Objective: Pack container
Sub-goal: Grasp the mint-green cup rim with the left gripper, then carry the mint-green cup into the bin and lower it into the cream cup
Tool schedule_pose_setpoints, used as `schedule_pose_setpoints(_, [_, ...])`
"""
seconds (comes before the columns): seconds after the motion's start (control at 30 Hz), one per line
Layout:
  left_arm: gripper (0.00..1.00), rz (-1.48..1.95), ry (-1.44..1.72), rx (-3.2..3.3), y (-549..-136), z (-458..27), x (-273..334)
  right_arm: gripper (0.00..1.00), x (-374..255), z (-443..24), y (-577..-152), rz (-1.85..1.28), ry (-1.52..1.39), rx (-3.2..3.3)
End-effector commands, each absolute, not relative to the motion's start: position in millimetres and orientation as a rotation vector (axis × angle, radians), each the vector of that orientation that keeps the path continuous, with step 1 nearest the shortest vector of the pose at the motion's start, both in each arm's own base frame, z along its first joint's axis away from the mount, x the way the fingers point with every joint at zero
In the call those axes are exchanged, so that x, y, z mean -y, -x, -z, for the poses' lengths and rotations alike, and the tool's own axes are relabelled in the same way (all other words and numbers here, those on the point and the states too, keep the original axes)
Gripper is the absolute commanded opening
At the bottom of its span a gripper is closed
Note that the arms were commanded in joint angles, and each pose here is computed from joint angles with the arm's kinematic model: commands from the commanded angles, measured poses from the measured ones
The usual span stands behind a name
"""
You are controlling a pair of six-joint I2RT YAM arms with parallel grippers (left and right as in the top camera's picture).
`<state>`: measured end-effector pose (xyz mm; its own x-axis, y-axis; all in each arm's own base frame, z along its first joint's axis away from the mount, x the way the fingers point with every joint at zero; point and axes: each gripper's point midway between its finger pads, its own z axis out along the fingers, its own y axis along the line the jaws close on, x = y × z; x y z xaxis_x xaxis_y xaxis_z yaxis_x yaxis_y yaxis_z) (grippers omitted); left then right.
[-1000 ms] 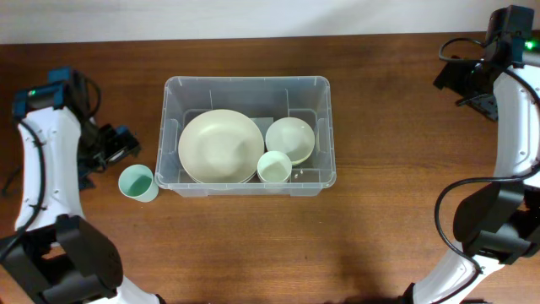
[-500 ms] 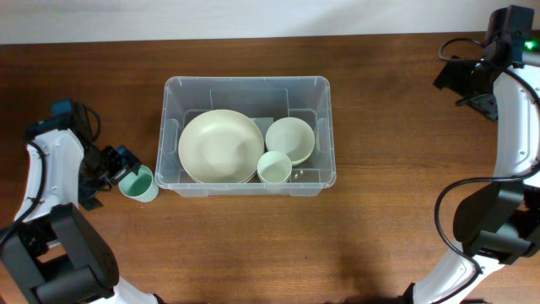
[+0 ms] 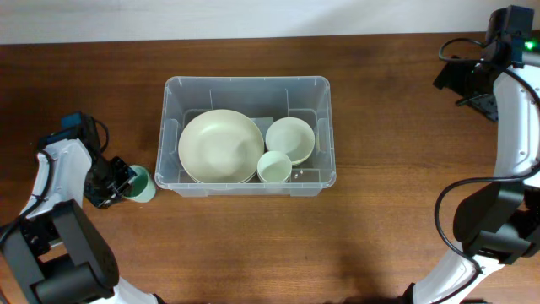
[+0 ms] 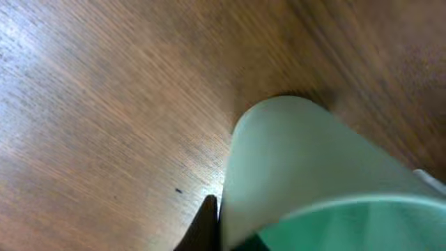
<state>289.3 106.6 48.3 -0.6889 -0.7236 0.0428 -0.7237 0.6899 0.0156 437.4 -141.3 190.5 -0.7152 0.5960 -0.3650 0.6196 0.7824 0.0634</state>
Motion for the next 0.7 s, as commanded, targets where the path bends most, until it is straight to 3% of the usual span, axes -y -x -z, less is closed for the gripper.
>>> schedule_pose_setpoints(0.0, [0.01,-0.018,-1.249,2.876,-295.9,-57.8,-110.2,0.99,142.1,-189.8,-437.4,0.091,-0.928,-2.606])
schedule_pose_setpoints(0.17, [0.01,-0.028,-1.300,2.997,-326.7,-105.0,-122.0,0.99,142.1,-189.8,-437.4,0.091,-0.928,-2.606])
schedule_pose_setpoints(0.33, [0.01,-0.133,-1.321,3.277,-363.8,-208.6,-121.9,0.99,142.1,-189.8,-437.4,0.091,-0.928,-2.606])
schedule_pose_setpoints(0.5, [0.01,-0.458,-0.624,3.705,-380.1,-301.9,-43.9,0.99,142.1,-189.8,-437.4,0.091,-0.928,-2.606])
schedule_pose_setpoints(0.67, [0.01,-0.642,0.255,3.755,-362.2,-324.0,61.5,0.99,142.1,-189.8,-437.4,0.091,-0.928,-2.606])
